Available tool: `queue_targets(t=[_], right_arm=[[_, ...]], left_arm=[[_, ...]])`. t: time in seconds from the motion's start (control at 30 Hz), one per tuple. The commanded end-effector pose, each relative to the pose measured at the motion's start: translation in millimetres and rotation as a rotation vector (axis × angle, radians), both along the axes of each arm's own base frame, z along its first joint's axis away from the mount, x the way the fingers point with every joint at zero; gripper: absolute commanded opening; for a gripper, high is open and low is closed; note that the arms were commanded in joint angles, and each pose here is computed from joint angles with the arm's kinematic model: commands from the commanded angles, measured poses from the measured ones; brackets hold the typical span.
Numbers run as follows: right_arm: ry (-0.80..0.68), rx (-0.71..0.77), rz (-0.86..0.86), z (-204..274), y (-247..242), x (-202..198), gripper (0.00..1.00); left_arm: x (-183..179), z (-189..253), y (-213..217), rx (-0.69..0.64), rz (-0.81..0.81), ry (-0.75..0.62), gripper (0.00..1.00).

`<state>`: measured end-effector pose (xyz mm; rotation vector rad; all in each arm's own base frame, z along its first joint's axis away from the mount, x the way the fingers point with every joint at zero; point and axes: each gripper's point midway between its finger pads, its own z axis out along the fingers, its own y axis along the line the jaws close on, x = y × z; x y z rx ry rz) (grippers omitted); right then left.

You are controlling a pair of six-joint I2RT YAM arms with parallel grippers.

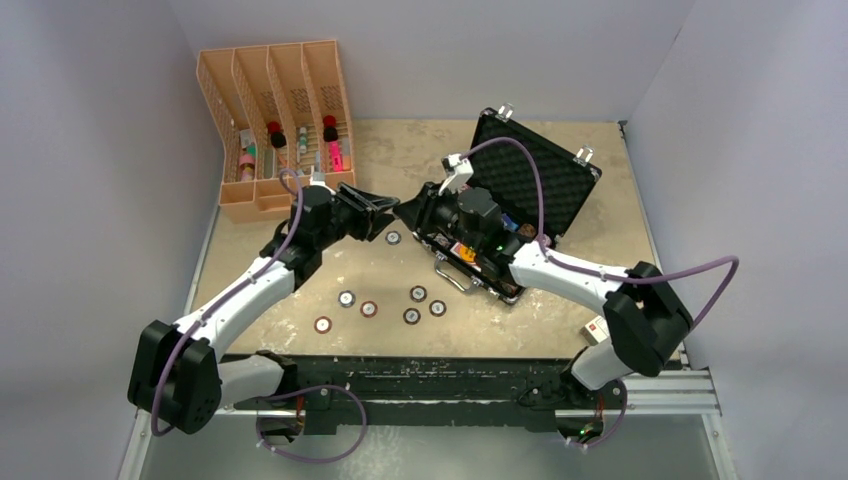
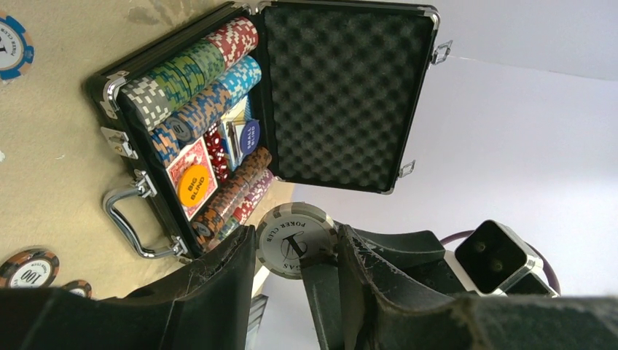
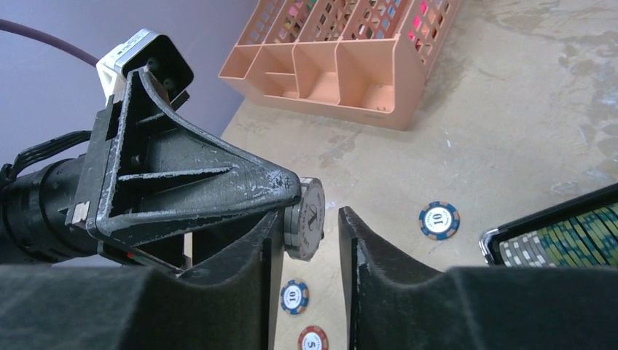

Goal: Pack up texas hold em set

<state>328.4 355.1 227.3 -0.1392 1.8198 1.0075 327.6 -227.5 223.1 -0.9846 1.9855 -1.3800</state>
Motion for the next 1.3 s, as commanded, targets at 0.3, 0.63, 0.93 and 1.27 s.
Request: queue_targets(t=[0.3, 0.63, 0.93, 1.27], right_arm=[[-0.128, -0.001, 0.103, 40, 13, -5, 0.00], [-0.149, -0.333, 0.021, -7, -49, -1, 0.00], [-0.203, -0.542, 0.096, -39, -43, 22, 0.00], [-0.114, -0.670, 0.098, -87, -31, 52, 0.00]], left_arm=[[-1, 40, 5, 0.013, -0.005, -0.129, 0.49], [-12, 56, 126, 0.686, 0.331, -0.241, 0.67], [-31, 66, 162, 0.929, 0.345, -0.305, 0.66], [-16, 52, 161, 0.928, 0.376, -0.299, 0.65]])
